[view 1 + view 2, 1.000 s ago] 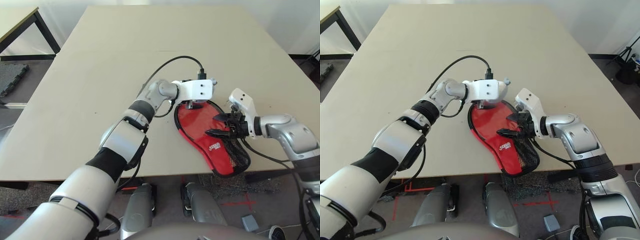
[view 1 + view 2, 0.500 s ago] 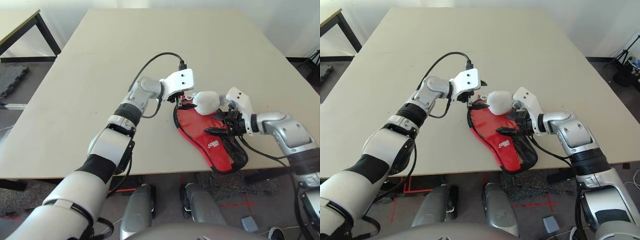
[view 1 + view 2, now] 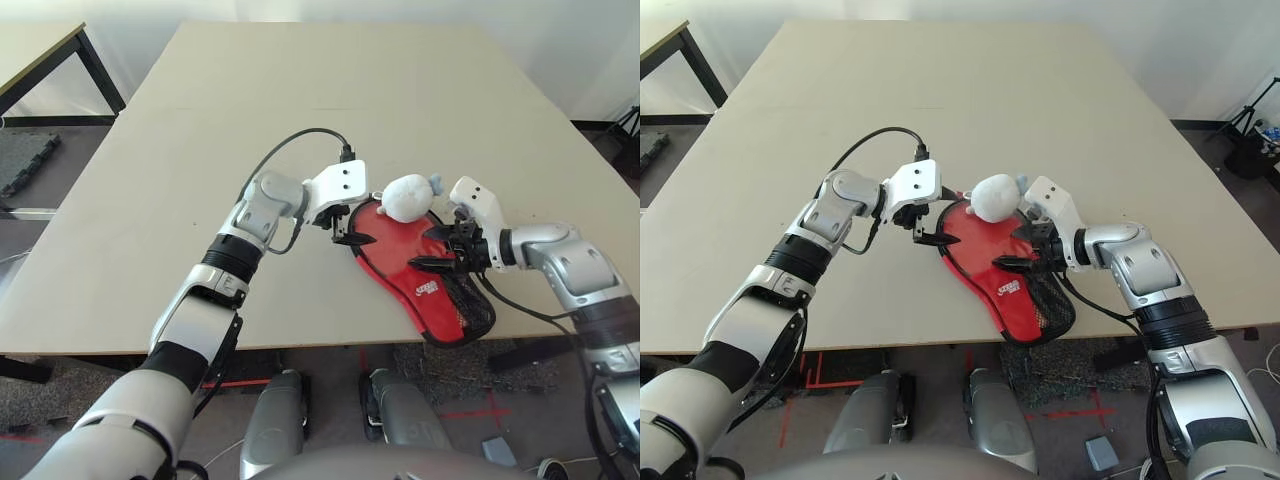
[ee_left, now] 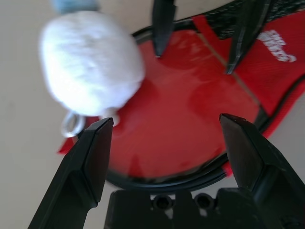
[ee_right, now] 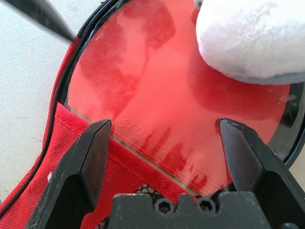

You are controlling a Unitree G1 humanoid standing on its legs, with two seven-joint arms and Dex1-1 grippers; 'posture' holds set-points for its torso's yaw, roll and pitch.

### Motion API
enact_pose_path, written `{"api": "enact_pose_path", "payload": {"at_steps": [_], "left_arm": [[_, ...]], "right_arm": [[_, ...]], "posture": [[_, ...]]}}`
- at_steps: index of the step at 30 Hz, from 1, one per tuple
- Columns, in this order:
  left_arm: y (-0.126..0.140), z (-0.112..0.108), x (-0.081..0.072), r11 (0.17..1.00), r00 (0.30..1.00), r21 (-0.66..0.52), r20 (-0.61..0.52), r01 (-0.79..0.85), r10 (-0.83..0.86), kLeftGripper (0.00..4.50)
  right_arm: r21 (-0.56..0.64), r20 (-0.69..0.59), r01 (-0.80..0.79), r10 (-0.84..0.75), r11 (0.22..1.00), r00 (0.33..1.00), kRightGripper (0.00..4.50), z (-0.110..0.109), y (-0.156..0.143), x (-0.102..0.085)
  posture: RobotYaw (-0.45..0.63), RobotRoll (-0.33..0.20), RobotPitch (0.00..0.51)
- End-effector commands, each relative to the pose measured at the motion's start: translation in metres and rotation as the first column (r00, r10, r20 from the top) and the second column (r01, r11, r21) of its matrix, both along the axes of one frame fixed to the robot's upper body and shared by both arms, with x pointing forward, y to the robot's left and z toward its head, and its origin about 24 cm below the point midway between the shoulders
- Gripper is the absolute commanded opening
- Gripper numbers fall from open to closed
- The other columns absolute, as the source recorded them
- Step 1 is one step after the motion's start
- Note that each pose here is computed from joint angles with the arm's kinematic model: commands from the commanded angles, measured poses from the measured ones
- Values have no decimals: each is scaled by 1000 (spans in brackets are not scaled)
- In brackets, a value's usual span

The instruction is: Store the ping-pong paddle in its case and zip it.

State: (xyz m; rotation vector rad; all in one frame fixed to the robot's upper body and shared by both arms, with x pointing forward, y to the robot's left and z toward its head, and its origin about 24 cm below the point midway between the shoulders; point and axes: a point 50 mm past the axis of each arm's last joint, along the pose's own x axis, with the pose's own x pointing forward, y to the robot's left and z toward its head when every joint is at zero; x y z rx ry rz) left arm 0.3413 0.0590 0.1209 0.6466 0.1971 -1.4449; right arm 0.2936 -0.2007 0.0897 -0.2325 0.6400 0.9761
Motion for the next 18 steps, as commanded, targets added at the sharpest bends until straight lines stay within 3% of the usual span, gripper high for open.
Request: {"api": "enact_pose_path", "payload": {"at_steps": [1,9,18], "left_arm": [[-10,-11,-5,1000,999,2,-49,-11,11,4455],[-15,-33,-4,997,993,53,-92,-64,69,4455],[-13,-45,-5,994,989,77,-117,-80,88,4455]], "right_arm": [[-58,-186,15,-25,998,982,4500,-39,-5,-19],[-65,-184,16,-28,998,983,4500,-35,-11,-23],[20,-117,-28,30,999,993,4500,26,-30,-25]], "posture": [[24,0,133],[5,0,144],[-2,0,151]]}}
